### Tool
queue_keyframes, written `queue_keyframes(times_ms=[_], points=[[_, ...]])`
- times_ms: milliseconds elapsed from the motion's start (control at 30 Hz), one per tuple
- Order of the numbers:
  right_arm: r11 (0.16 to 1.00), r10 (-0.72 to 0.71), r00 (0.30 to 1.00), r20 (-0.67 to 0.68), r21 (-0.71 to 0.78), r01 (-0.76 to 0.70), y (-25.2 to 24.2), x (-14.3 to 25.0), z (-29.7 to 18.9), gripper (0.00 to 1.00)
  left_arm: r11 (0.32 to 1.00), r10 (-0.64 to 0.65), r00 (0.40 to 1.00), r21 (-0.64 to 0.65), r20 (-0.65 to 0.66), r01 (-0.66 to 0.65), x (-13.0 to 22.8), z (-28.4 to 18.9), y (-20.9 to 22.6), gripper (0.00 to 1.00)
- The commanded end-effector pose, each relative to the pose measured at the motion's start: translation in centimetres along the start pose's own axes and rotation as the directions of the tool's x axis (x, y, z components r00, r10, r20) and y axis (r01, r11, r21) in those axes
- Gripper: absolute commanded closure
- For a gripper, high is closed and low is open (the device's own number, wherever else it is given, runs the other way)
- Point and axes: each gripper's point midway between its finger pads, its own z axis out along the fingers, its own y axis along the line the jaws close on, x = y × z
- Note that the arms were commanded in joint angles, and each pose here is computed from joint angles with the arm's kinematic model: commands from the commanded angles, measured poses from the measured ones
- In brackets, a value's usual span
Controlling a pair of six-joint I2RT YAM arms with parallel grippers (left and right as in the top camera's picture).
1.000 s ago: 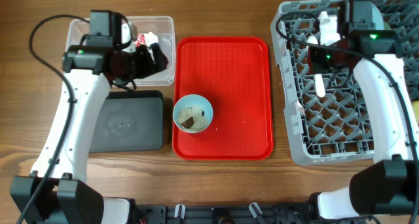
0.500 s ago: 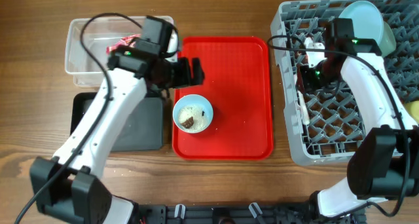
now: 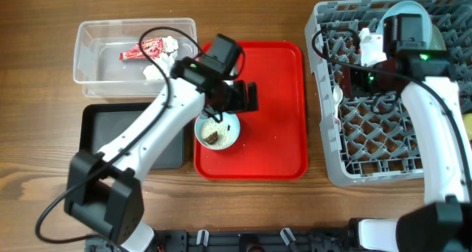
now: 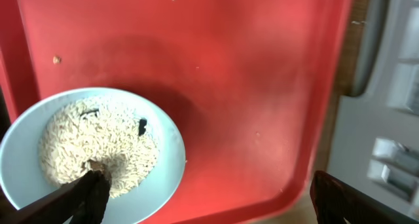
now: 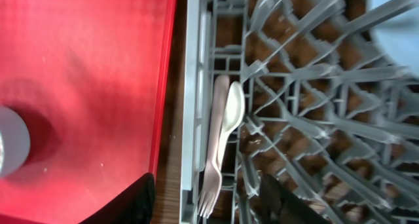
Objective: Sort waste into correct bins and load items into the dishwasher rack
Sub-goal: 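Reach the left gripper to the light-blue rice bowl and grasp its rim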
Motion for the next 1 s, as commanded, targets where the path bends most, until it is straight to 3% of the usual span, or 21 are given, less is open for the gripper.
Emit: queue_keyframes(times_ms=[0,200,367,567,667,700,967], points=[[0.999,0.035,0.999,0.033,0.037,-0.036,-0.4,-0.6,-1.1,0.46,0.985,-0.098,0.995,-0.143,0.033,0.102,0.6,2.7,0.8,0.00],[0.999,0.035,0.999,0.033,0.037,-0.037,-0.4,-0.6,-1.0,0.46,0.982,-0.084,0.996,-0.171,0.013,0.085,1.7,6.3,-0.4,0.07],[0.999,0.035,0.999,0.031,0.037,-0.037,-0.4,-0.6,-1.0,0.46,0.982,-0.054,0.999,-0.180,0.002,0.053,2.2,8.6,-1.1,0.29],[0.999,0.036,0.999,0.030,0.037,-0.037,-0.4,-0.6,-1.0,0.46,0.976,-0.057,0.998,-0.214,-0.029,0.049,2.8,10.3,-0.4,0.33],[0.999,0.036,0.999,0.031,0.037,-0.037,-0.4,-0.6,-1.0,0.46,0.973,-0.057,0.998,-0.224,-0.034,0.048,2.9,10.6,-0.2,0.49],[0.999,0.036,0.999,0.031,0.037,-0.037,-0.4,-0.6,-1.0,0.46,0.973,-0.058,0.998,-0.227,-0.037,0.048,3.0,10.7,-0.1,0.59],[0.999,0.036,0.999,0.028,0.037,-0.037,-0.4,-0.5,-1.0,0.46,0.973,-0.058,0.998,-0.228,-0.037,0.048,3.0,10.7,-0.1,0.89]])
